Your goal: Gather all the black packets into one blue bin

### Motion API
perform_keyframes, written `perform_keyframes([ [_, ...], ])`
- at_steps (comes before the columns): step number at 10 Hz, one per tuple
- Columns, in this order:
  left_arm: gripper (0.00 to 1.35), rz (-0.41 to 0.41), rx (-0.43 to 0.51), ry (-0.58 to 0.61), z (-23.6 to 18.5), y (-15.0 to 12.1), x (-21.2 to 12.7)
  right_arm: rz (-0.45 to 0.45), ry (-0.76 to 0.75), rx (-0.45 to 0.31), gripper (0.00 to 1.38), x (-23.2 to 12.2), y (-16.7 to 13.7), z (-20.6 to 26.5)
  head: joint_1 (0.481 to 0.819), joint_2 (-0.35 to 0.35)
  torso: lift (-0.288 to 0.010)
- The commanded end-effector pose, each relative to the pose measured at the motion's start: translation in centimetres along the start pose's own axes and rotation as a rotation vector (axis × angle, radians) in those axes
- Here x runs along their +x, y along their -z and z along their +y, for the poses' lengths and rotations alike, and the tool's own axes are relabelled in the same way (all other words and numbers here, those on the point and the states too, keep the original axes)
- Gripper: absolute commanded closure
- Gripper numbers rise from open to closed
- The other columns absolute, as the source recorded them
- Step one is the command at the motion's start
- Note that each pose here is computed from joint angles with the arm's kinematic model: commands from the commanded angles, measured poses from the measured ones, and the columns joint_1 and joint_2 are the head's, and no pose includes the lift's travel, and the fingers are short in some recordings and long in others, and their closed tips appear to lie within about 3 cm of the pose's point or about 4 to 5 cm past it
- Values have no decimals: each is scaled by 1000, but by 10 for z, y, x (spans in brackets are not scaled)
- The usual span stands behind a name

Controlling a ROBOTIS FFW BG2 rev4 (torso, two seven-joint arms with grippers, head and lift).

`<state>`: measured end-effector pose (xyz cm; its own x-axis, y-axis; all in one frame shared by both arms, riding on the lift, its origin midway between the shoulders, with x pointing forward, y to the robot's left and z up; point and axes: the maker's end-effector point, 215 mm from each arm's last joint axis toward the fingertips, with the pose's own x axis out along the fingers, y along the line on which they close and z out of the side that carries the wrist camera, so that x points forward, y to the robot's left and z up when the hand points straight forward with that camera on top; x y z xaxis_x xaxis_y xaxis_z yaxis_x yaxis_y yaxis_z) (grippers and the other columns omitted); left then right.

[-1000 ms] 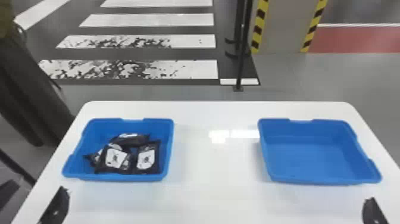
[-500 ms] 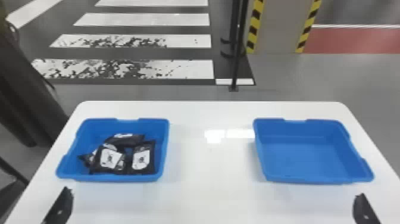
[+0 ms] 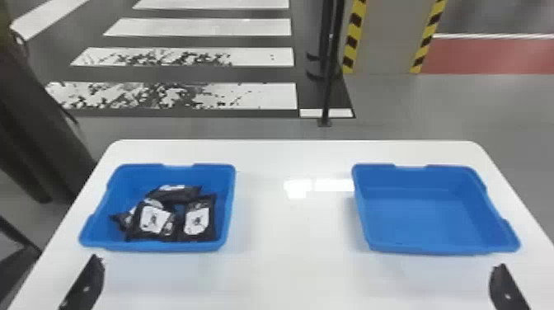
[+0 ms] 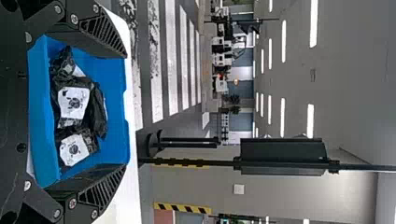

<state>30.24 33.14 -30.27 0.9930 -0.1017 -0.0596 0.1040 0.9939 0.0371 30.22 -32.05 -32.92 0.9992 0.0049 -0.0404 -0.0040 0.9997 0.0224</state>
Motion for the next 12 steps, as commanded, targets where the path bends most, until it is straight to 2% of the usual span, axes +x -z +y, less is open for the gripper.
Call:
perform_keyframes([
  [1,214,-4,2,1,0,-1,1,-3,0,-1,233,1,-1,0,695,21,-110],
  [12,219,4,3,3,1,2,4,11,-3,-5,233,2,1,1,695,23,-110],
])
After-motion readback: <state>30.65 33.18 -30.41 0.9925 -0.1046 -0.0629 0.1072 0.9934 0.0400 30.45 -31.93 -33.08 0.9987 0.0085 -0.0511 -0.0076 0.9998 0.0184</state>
